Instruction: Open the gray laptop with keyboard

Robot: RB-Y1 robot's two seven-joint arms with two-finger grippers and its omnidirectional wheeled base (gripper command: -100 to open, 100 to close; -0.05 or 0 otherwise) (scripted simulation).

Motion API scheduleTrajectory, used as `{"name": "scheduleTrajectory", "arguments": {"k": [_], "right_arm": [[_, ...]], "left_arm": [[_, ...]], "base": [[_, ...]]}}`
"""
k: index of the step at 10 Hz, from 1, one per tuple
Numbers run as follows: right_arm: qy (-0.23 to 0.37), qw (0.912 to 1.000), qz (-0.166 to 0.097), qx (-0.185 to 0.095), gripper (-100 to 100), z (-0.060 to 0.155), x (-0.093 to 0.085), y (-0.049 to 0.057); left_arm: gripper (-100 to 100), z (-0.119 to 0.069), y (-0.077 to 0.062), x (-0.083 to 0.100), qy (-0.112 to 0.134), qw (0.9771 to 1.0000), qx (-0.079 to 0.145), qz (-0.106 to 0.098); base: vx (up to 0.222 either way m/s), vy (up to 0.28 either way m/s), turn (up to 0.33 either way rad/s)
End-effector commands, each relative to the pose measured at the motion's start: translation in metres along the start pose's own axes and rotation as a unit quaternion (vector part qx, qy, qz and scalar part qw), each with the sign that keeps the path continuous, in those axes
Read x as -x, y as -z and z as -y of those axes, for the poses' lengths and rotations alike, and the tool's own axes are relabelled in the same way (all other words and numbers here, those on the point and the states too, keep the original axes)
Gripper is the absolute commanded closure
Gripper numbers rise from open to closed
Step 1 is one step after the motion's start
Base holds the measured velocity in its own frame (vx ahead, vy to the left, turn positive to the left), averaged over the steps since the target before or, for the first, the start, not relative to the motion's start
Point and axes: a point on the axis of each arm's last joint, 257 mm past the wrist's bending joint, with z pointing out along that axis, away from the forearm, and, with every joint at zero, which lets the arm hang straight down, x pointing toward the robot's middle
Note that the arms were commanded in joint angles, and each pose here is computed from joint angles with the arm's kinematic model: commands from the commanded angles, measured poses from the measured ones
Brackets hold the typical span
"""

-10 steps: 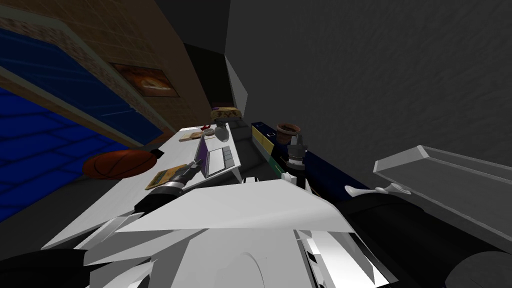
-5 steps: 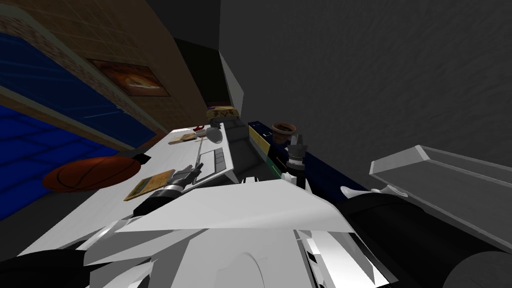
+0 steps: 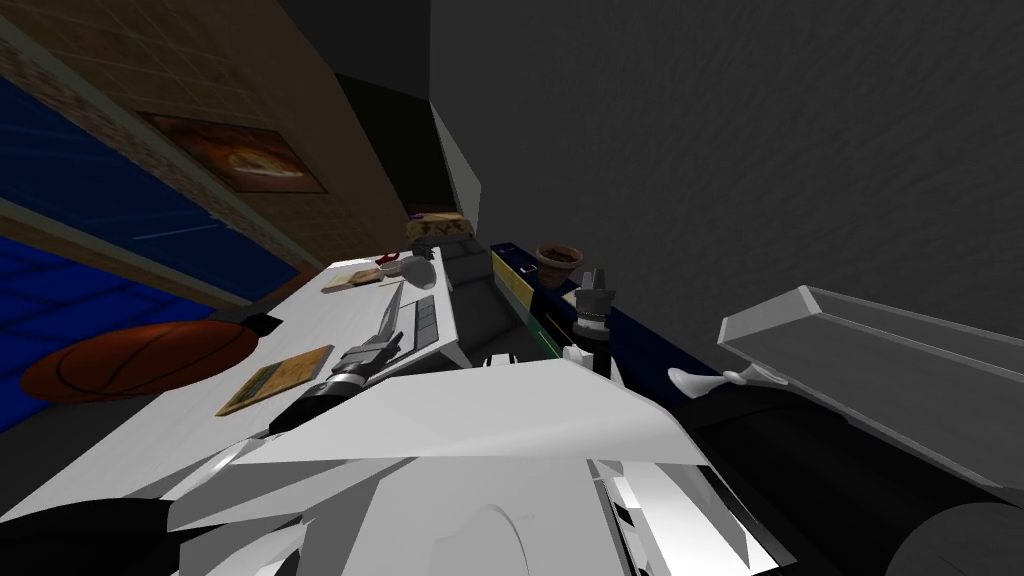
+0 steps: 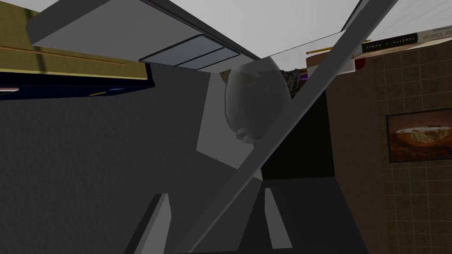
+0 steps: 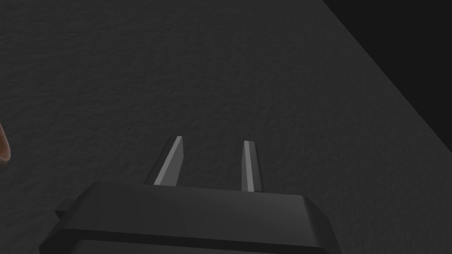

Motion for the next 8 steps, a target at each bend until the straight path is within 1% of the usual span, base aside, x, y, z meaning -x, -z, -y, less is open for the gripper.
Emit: {"name": "scheduleTrajectory", "arguments": {"k": [1,2,3,4,6,7,8], "right_arm": [[0.000,1.0000,0.000,0.000,0,0.000,0.000,0.000],[0.000,1.0000,0.000,0.000,0,0.000,0.000,0.000],[0.000,1.0000,0.000,0.000,0,0.000,0.000,0.000],[0.000,1.0000,0.000,0.000,0,0.000,0.000,0.000],[0.000,1.0000,0.000,0.000,0,0.000,0.000,0.000],[0.000,1.0000,0.000,0.000,0,0.000,0.000,0.000],[0.000,1.0000,0.000,0.000,0,0.000,0.000,0.000]], "left_arm": [[100,-0.015,-0.003,-0.022,-0.021,0.9994,0.017,-0.020],[100,-0.023,-0.004,-0.032,-0.039,0.9985,0.026,-0.029],[100,-0.030,-0.005,-0.041,-0.057,0.9971,0.034,-0.038],[-100,-0.017,-0.001,-0.019,-0.053,0.9982,0.023,-0.019],[-100,-0.013,0.009,-0.011,-0.058,0.9978,0.022,-0.021],[-100,-0.011,0.009,-0.008,-0.058,0.9980,0.020,-0.017],[-100,-0.007,0.014,-0.002,-0.060,0.9979,0.018,-0.017]], "base": [[0.004,-0.057,-0.059],[0.001,-0.083,-0.079],[0.014,-0.087,-0.082],[0.021,-0.034,0.016],[0.041,0.034,0.057],[0.034,0.048,0.019],[0.029,0.032,0.025]]}}
